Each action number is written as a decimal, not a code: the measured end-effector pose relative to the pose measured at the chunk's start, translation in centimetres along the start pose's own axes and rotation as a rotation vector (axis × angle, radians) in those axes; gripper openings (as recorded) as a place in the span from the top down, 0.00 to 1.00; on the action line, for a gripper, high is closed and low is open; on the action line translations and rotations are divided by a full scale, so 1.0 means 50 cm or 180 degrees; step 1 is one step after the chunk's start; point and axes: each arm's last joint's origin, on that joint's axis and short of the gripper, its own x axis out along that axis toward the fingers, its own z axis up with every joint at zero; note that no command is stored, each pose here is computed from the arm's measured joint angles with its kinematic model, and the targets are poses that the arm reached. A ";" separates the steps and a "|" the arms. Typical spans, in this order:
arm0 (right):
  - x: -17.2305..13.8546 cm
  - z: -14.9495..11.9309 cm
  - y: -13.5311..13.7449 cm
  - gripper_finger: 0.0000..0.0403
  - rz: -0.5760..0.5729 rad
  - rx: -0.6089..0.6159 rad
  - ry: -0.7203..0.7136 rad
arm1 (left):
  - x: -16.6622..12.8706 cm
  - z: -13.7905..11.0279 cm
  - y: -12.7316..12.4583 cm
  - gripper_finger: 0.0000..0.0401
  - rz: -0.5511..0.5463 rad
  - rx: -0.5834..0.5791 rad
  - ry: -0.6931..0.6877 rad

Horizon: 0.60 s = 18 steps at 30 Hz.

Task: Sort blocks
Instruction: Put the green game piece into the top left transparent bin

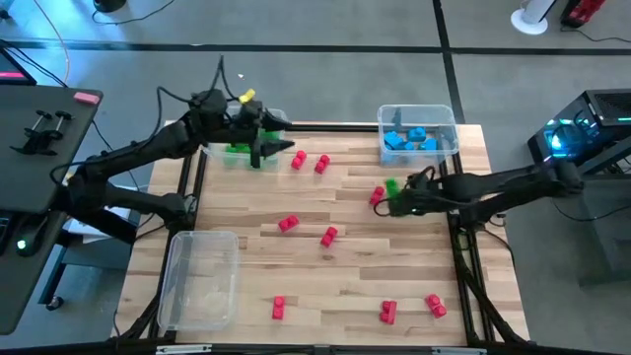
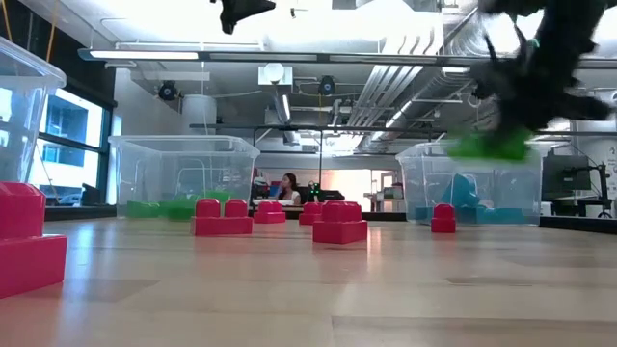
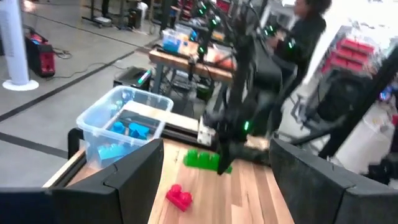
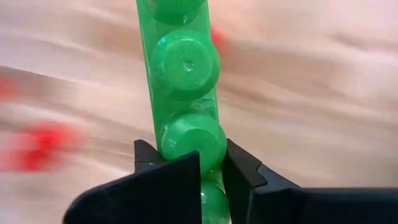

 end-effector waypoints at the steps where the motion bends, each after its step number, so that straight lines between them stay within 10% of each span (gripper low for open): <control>1: -0.011 0.003 0.013 0.99 0.0340 -0.0012 -0.0181 | 0.009 -0.005 -0.001 0.30 -0.0025 0.0013 0.0045; 9: -0.110 0.054 0.135 1.00 0.2529 -0.0504 -0.1785 | 0.117 -0.052 -0.008 0.30 -0.0316 -0.0224 0.0147; 18: -0.150 0.069 0.185 1.00 0.3473 -0.0870 -0.2405 | 0.161 -0.025 -0.052 0.30 -0.1325 -0.0281 -0.0571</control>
